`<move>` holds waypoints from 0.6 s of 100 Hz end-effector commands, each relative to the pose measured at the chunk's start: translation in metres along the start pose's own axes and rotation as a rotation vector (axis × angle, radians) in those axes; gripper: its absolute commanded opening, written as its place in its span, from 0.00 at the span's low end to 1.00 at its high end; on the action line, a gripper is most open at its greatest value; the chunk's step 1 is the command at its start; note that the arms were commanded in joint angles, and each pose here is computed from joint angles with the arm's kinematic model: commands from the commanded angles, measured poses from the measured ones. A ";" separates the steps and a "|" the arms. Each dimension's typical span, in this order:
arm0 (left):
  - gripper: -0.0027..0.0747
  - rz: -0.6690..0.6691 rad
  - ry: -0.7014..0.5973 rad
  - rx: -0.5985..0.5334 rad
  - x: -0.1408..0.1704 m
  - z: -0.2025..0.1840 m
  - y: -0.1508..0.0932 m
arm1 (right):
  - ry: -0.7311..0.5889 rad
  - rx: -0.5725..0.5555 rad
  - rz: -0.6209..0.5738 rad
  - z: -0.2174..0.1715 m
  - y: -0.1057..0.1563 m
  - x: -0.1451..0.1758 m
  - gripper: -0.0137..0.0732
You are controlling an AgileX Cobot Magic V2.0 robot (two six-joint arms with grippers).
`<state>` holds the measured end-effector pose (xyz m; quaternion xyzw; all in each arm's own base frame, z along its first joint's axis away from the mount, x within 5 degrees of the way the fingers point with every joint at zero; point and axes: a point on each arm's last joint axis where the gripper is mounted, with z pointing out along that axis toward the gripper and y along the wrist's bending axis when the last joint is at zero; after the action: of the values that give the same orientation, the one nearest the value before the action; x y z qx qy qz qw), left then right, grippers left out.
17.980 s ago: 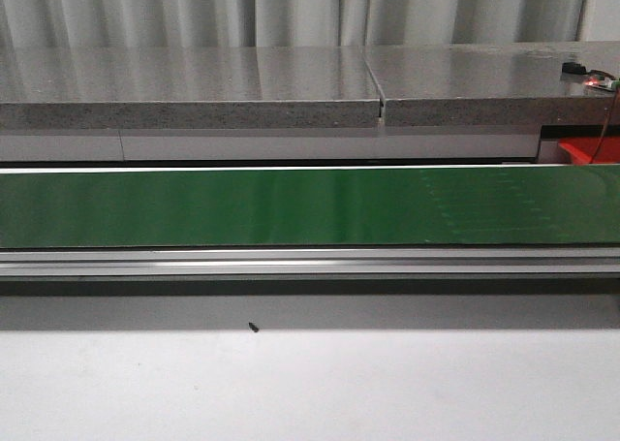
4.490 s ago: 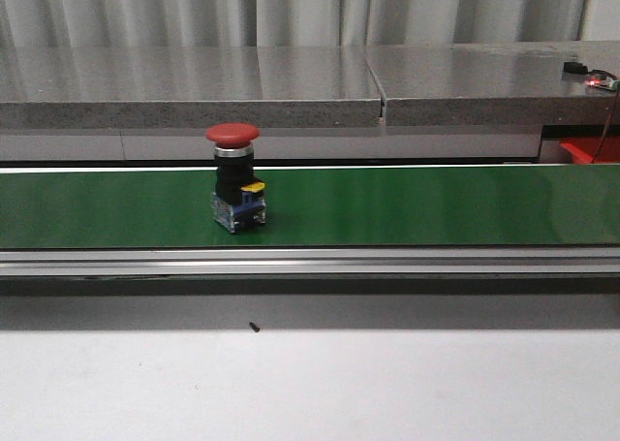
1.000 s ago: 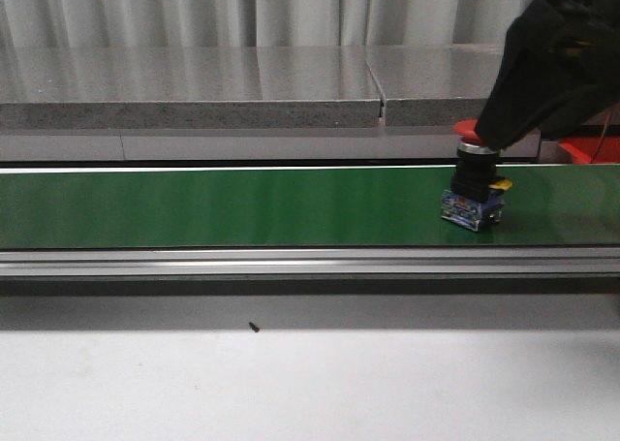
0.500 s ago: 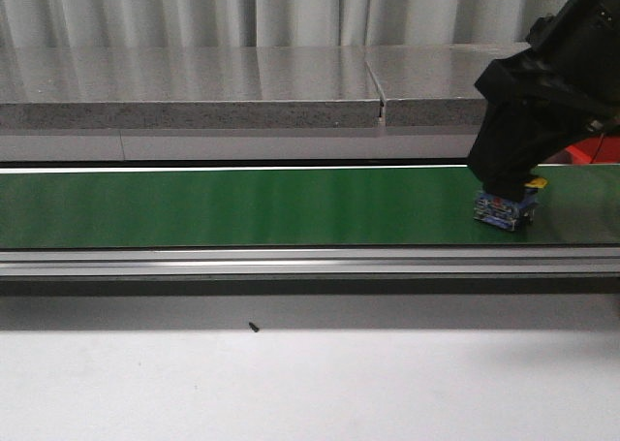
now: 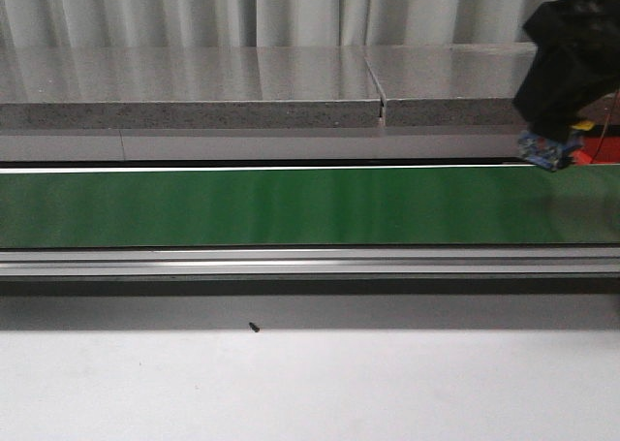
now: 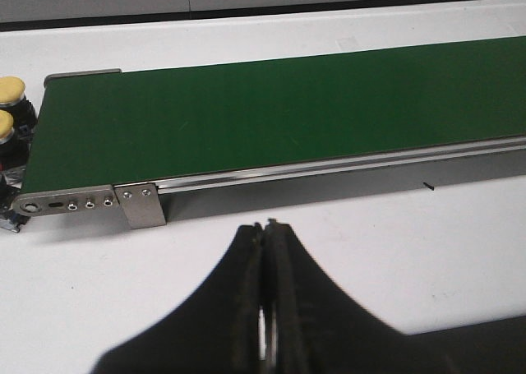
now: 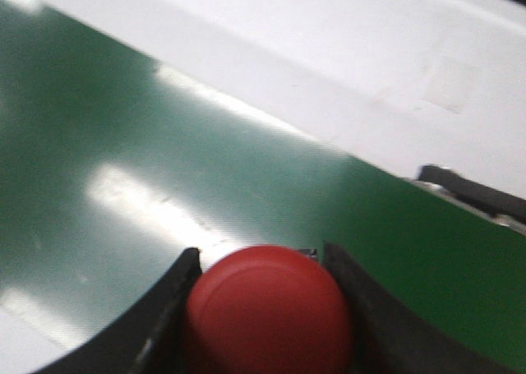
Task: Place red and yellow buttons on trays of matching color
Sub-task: 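Carry the button into the red tray beside the first and release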
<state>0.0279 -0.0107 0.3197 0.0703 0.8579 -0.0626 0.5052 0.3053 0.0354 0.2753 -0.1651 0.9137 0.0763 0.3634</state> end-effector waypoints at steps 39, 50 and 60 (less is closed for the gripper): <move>0.01 -0.005 -0.078 0.013 -0.012 -0.003 -0.001 | -0.195 0.385 0.232 -0.057 -0.112 0.008 0.47; 0.01 -0.005 -0.078 0.013 -0.012 -0.003 -0.001 | -0.170 0.392 0.285 -0.056 -0.132 0.010 0.47; 0.01 -0.005 -0.078 0.013 -0.012 -0.003 -0.001 | -0.172 0.385 0.346 -0.051 -0.147 0.009 0.47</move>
<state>0.0279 -0.0107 0.3197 0.0703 0.8579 -0.0626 0.5052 0.3128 -0.1066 0.2832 0.0477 0.9119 -0.0211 0.4071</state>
